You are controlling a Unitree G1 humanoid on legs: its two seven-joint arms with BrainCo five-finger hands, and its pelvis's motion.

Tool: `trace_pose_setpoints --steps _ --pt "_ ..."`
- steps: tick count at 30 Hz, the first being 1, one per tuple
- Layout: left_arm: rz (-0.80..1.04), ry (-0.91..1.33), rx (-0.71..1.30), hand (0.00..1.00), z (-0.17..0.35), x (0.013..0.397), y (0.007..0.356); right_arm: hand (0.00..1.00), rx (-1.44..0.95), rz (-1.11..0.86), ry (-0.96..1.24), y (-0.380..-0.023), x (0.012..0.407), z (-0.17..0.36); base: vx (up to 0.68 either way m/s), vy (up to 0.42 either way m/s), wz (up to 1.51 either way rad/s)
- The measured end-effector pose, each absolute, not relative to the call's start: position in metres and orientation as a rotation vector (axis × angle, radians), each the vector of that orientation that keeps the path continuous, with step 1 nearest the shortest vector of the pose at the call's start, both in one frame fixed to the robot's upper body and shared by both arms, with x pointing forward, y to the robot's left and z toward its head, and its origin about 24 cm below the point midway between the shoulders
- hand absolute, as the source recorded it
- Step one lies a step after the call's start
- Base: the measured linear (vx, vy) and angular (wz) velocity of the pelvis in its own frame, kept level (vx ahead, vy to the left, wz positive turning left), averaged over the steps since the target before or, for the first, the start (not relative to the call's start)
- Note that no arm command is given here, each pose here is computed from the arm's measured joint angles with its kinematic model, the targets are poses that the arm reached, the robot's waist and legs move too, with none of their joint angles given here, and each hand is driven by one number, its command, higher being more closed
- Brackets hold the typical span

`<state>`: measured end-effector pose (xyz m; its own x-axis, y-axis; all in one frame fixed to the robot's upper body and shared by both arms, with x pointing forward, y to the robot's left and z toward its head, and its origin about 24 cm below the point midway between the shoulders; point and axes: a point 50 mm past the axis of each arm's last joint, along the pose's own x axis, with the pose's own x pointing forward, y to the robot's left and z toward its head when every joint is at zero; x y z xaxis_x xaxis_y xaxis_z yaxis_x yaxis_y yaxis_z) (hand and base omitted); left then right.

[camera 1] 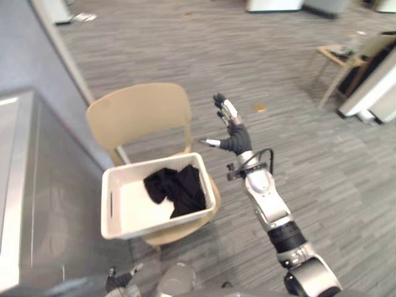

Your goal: Pick up the laundry basket with both hands and put the clothes into the washing machine.

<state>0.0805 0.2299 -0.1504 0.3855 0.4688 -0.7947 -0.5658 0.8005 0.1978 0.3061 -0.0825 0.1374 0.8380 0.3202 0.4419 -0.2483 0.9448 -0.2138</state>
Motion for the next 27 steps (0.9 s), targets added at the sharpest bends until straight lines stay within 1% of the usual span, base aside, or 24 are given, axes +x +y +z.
trace_pose_setpoints --steps 1,2,3,6,9,11,13,18,19,22,24,27 --pt "0.662 0.987 -0.128 0.0 -0.152 0.078 0.225 0.0 -0.219 0.308 -0.457 -0.094 0.31 0.13 0.08 -0.131 1.27" --pt "0.679 0.99 -0.134 0.0 -0.153 0.076 0.228 0.0 -0.251 0.31 -0.441 -0.1 0.312 0.127 0.15 -0.097 1.6" --pt "0.7 0.993 -0.135 0.0 -0.152 0.072 0.232 0.0 -0.321 0.311 -0.414 -0.113 0.314 0.124 0.15 -0.021 1.1" --pt "0.704 1.029 -0.134 0.0 -0.156 0.063 0.232 0.0 -0.393 0.339 -0.412 -0.116 0.321 0.127 0.1 0.033 0.79" --pt "0.677 1.034 -0.133 0.0 -0.156 0.063 0.231 0.0 -0.495 0.35 -0.357 -0.121 0.333 0.12 0.11 0.054 0.84" --pt "0.671 1.031 -0.121 0.0 -0.156 0.064 0.233 0.0 -0.645 0.379 -0.322 -0.124 0.342 0.115 0.08 0.02 0.72" --pt "0.66 1.027 -0.114 0.0 -0.155 0.066 0.235 0.0 -0.744 0.401 -0.319 -0.123 0.344 0.113 0.04 -0.012 0.57" --pt "0.633 0.981 -0.092 0.0 -0.15 0.08 0.241 0.0 -1.008 0.429 -0.276 -0.128 0.356 0.106 0.01 -0.053 0.45" --pt "0.631 0.977 -0.09 0.0 -0.15 0.081 0.241 0.0 -1.022 0.427 -0.277 -0.129 0.357 0.107 -0.03 -0.072 0.27" --pt "0.592 0.928 -0.077 0.0 -0.145 0.099 0.239 0.0 -1.145 0.428 -0.21 -0.149 0.359 0.102 -0.02 -0.057 0.3" --pt "0.575 0.898 -0.073 0.0 -0.141 0.107 0.238 0.0 -1.199 0.442 -0.125 -0.163 0.357 0.09 0.0 -0.033 0.29" --pt "0.534 0.85 -0.065 0.0 -0.136 0.12 0.237 0.0 -1.244 0.446 -0.05 -0.176 0.357 0.082 0.01 -0.023 0.02"
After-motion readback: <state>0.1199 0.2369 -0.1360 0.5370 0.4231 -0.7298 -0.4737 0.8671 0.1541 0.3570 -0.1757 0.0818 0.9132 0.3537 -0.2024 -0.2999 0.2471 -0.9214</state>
